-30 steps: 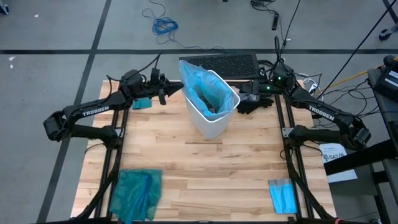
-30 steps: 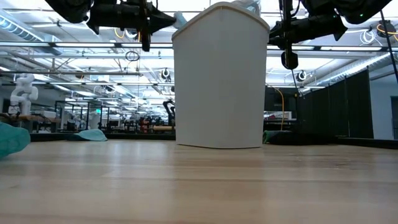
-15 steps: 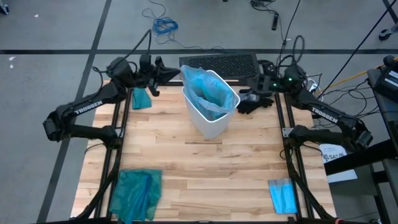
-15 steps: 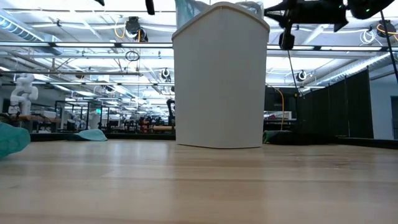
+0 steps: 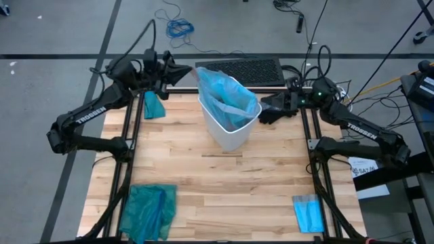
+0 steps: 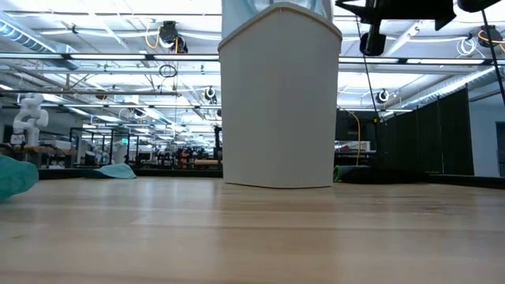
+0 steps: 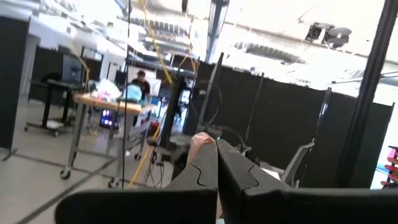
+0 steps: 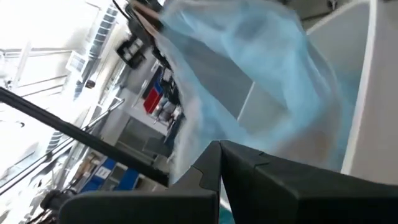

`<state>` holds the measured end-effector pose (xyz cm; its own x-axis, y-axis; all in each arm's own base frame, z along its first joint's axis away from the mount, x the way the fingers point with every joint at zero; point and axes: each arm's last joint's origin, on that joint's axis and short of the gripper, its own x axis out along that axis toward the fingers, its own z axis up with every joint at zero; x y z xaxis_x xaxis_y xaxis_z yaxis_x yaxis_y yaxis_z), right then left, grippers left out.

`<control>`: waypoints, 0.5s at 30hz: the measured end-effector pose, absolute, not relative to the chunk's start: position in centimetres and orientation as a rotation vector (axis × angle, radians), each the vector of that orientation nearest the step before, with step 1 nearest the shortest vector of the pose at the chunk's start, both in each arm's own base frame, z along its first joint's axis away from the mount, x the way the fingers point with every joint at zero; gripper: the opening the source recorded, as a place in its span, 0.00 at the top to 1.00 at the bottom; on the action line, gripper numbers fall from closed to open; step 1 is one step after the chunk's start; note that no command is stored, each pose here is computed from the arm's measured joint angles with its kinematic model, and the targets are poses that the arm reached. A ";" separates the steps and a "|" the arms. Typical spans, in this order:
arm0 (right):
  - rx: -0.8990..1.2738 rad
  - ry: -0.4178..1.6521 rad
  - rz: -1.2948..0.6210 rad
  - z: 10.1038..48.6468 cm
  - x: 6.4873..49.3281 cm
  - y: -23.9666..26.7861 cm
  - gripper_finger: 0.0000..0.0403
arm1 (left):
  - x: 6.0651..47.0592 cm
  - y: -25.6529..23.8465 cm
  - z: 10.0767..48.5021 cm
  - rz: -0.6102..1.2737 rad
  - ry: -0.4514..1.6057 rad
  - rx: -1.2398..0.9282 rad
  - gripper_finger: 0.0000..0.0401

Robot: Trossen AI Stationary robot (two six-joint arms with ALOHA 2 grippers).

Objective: Place trash/remove bag and relplace
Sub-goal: Remove the light blue trash bag from the white trash bin

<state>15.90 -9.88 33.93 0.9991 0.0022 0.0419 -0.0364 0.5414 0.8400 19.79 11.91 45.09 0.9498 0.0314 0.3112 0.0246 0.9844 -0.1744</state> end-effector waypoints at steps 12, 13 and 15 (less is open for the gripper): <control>0.962 -0.089 0.009 34.7 15.2 -9.1 0.88 | 18.0 11.5 48.3 -0.069 -0.357 -0.097 1.00; 0.963 -0.092 0.004 34.7 15.2 -9.1 0.84 | 17.8 11.4 48.2 -0.071 -0.345 -0.108 1.00; 0.977 -0.092 -0.001 34.6 15.4 -9.0 0.77 | 17.6 11.2 48.1 -0.076 -0.315 -0.127 1.00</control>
